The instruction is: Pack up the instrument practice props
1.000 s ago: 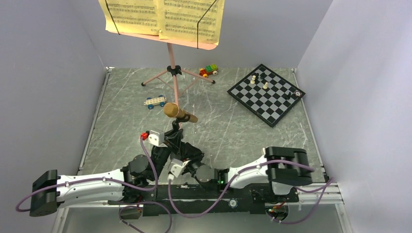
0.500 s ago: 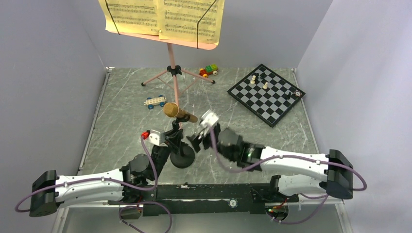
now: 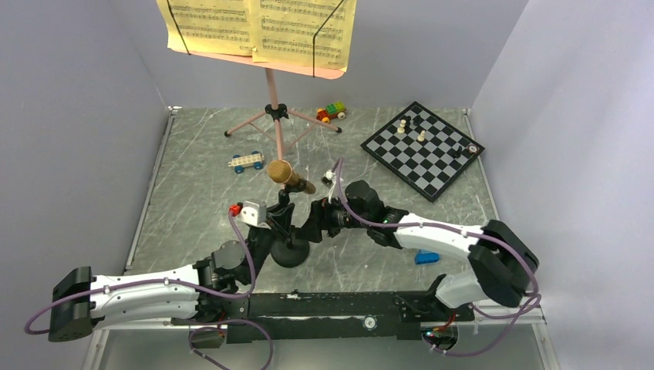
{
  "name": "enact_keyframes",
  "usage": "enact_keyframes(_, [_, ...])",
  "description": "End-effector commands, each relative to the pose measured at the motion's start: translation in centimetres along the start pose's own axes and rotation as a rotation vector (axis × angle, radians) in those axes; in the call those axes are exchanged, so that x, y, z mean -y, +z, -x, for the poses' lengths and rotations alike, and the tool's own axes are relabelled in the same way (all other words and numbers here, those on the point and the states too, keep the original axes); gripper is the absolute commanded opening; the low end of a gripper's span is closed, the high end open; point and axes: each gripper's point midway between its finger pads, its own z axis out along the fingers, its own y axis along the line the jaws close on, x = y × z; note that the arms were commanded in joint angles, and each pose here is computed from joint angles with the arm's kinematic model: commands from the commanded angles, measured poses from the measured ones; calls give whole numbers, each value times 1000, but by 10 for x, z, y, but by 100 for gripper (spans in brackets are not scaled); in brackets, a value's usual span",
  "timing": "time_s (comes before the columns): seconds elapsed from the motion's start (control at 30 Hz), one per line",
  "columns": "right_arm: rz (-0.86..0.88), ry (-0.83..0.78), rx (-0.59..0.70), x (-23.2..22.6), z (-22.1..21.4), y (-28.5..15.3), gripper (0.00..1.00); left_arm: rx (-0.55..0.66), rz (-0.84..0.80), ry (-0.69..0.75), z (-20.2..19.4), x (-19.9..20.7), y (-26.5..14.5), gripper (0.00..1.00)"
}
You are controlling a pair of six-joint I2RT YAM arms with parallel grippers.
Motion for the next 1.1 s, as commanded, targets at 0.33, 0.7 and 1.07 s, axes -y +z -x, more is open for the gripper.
enact_keyframes(0.33, [293, 234, -17, -13, 6, 3, 79, -234, -6, 75, -94, -15, -41, 0])
enact_keyframes(0.7, [357, 299, -42, -14, 8, 10, 60, -220, 4, 80, -93, -16, -40, 0])
enact_keyframes(1.07, [396, 273, -59, -29, 13, 19, 52, -229, 4, 90, -96, -14, -40, 0])
